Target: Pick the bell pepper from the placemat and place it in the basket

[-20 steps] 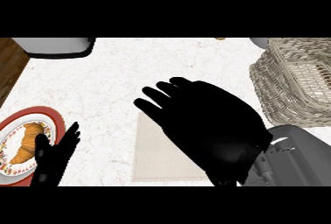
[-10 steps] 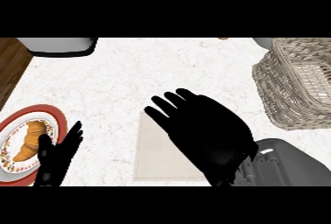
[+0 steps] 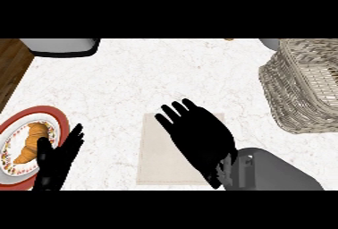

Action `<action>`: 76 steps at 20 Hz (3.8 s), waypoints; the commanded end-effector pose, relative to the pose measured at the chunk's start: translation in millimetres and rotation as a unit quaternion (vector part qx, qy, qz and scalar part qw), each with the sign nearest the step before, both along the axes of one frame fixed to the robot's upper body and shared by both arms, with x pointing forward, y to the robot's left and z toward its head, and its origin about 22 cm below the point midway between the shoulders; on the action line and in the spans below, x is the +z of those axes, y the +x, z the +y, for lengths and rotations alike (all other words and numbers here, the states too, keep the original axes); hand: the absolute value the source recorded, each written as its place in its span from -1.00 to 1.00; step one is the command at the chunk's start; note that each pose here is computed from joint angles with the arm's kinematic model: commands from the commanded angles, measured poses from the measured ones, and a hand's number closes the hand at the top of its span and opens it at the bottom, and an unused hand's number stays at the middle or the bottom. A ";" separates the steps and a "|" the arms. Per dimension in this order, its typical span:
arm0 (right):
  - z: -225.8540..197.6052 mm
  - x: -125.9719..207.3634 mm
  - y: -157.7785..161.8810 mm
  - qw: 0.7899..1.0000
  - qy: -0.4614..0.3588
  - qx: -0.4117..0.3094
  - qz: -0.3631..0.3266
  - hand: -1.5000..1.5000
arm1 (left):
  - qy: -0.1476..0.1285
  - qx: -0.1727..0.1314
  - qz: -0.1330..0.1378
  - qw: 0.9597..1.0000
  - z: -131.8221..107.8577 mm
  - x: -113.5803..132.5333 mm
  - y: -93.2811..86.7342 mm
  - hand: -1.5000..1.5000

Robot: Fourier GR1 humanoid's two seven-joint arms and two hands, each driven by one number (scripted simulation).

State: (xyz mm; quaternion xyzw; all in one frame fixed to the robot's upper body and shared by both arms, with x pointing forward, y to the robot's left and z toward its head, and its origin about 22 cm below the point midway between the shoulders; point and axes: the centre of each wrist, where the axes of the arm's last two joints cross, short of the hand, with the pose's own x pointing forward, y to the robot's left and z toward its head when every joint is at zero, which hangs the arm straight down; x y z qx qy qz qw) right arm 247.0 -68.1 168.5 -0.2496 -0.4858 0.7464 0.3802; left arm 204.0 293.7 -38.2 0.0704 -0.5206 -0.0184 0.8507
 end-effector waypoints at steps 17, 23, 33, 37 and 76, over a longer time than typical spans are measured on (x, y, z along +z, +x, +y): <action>-5.9 -100.5 31.2 1.000 0.016 0.005 -0.009 -1.00 | 0.000 0.002 0.038 0.999 -3.2 -8.5 -3.2 0.00; 5.3 -90.5 29.2 1.000 0.021 0.006 -0.007 -1.00 | 0.006 0.006 0.035 0.999 12.5 3.9 1.9 0.00; -1.4 -122.2 40.1 0.998 -0.053 -0.022 0.008 -1.00 | 0.000 0.010 0.048 0.999 9.3 -6.2 -20.5 0.00; 17.2 -126.9 55.4 0.999 -0.043 -0.012 0.008 -1.00 | -0.001 0.000 0.041 0.999 4.2 1.9 2.8 0.00; -124.8 -129.2 -31.3 0.931 0.239 -0.265 -0.071 1.00 | 0.001 0.039 0.045 0.998 26.2 -21.1 -25.2 0.00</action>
